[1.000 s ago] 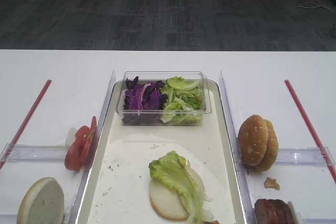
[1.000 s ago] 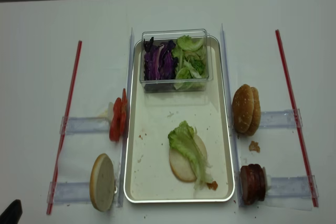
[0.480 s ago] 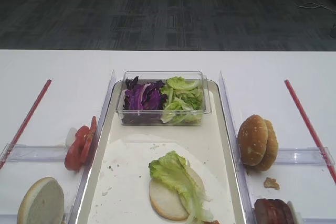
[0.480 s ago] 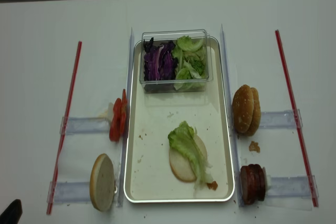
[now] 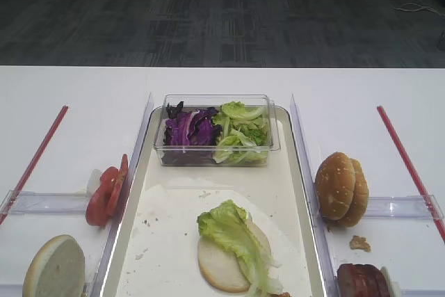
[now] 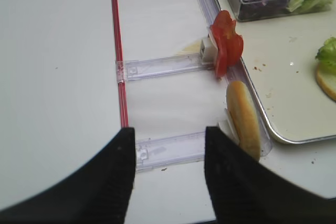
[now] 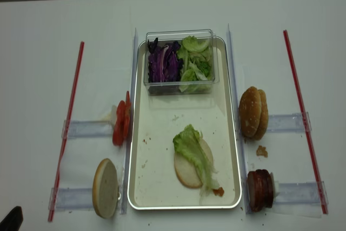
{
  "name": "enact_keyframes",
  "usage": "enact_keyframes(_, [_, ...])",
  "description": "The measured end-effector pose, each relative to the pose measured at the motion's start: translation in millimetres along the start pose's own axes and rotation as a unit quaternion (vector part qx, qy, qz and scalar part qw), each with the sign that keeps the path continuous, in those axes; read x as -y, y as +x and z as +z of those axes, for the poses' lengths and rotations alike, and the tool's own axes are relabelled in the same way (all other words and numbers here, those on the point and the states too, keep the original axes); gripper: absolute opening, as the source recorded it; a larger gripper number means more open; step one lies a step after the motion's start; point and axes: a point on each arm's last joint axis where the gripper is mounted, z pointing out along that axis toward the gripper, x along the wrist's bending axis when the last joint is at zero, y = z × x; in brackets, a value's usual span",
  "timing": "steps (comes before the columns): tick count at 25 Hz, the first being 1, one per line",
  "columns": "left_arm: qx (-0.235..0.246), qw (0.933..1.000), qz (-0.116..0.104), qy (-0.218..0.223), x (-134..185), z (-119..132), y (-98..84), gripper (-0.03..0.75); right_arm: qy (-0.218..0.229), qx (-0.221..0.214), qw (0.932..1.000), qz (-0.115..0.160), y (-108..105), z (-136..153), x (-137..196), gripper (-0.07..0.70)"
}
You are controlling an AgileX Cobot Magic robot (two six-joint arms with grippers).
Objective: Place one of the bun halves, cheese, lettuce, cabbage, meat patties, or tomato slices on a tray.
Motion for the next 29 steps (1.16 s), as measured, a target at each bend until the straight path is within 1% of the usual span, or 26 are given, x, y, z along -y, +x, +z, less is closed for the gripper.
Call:
enact_keyframes(2, [0.0, 1.0, 0.0, 0.0, 0.0, 0.0, 0.0, 0.296, -0.006, 0.001, 1.0, -0.003, -0.2, 1.8, -0.7, 0.538])
enact_keyframes(4, [0.0, 1.0, 0.0, 0.0, 0.0, 0.0, 0.0, 0.296, -0.011, 0.001, 0.9998, -0.014, -0.2, 2.2, -1.6, 0.538])
enact_keyframes(8, [0.0, 1.0, 0.0, 0.0, 0.0, 0.0, 0.0, 0.295, -0.024, 0.001, 0.9994, -0.024, -0.1, 3.7, -3.6, 0.538])
enact_keyframes(12, [0.0, 1.0, 0.0, 0.0, 0.0, 0.0, 0.0, 0.296, -0.03, -0.001, 0.9993, -0.024, 0.2, 11.3, -2.6, 0.538])
enact_keyframes(29, [0.0, 1.0, 0.0, 0.0, 0.0, 0.0, 0.0, 0.295, -0.033, -0.002, 0.9992, -0.024, 0.4, 11.3, -3.3, 0.538])
